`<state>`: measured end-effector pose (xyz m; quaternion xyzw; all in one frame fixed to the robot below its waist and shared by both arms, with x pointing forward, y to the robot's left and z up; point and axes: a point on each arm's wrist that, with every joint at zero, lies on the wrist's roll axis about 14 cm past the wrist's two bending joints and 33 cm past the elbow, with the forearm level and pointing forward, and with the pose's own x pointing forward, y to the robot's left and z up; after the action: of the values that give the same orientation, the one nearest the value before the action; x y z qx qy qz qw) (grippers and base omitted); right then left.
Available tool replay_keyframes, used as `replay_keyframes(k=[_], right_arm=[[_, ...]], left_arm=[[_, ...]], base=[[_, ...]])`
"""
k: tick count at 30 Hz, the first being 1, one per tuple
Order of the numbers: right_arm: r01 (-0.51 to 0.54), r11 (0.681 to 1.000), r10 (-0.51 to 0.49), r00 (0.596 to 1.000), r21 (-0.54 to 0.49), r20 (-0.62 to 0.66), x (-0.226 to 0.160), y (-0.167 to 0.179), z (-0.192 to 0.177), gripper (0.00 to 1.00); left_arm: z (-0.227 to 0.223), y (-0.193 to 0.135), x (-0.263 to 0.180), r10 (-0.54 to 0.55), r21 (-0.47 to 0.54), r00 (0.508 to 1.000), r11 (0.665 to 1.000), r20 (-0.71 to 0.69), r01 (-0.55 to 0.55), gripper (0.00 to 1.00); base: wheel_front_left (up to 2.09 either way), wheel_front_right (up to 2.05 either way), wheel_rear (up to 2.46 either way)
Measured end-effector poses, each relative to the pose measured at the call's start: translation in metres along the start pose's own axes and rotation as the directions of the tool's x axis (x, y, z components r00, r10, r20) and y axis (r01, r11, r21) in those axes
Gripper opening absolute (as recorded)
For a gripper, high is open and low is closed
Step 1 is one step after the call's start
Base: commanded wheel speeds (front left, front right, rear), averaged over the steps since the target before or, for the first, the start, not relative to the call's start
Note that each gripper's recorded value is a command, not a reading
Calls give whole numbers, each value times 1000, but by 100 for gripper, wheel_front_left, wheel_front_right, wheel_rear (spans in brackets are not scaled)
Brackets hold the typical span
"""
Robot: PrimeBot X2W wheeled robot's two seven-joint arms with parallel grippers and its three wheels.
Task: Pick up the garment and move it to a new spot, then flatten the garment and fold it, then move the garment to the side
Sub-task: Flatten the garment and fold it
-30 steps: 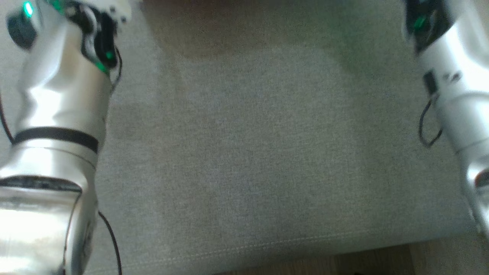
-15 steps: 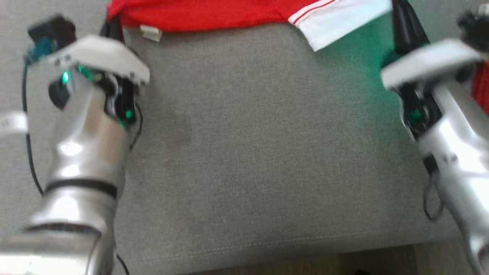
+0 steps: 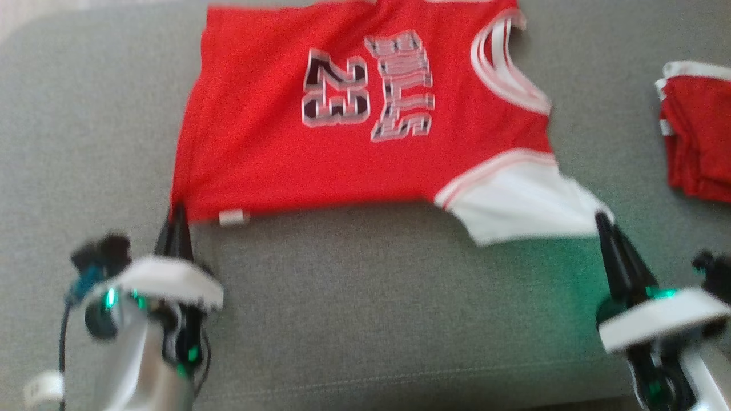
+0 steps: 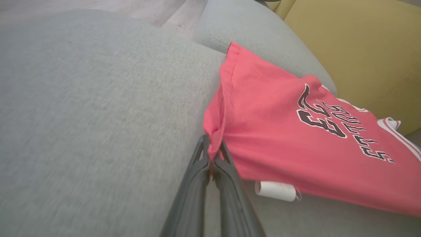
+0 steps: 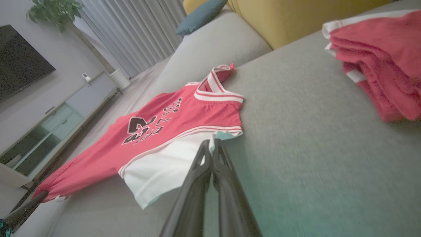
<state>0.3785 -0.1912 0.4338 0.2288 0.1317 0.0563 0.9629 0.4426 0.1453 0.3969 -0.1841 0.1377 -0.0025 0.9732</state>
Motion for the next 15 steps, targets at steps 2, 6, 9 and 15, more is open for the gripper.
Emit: replay_keyframes(k=[2, 6, 9, 15], right_arm=[[14, 1000, -14, 999, 0, -36, -18, 1, -4, 0], [55, 998, -53, 991, 15, -123, -51, 4, -19, 0], [89, 996, -84, 981, 19, -173, -72, 6, -24, 0], [142, 990, -132, 962, 25, -239, -93, 6, -27, 0]], left_arm=[[-2, 5, -18, 18, 3, 1000, 1000, -1, -18, 0], [-2, 9, -49, 47, 5, 999, 999, -9, -47, 0], [-4, 9, -73, 61, 4, 997, 998, -36, -61, 0], [-7, 6, -107, 86, 4, 991, 996, -104, -86, 0]], base=[[0, 0, 0], [0, 0, 0], [0, 0, 0], [0, 0, 0]])
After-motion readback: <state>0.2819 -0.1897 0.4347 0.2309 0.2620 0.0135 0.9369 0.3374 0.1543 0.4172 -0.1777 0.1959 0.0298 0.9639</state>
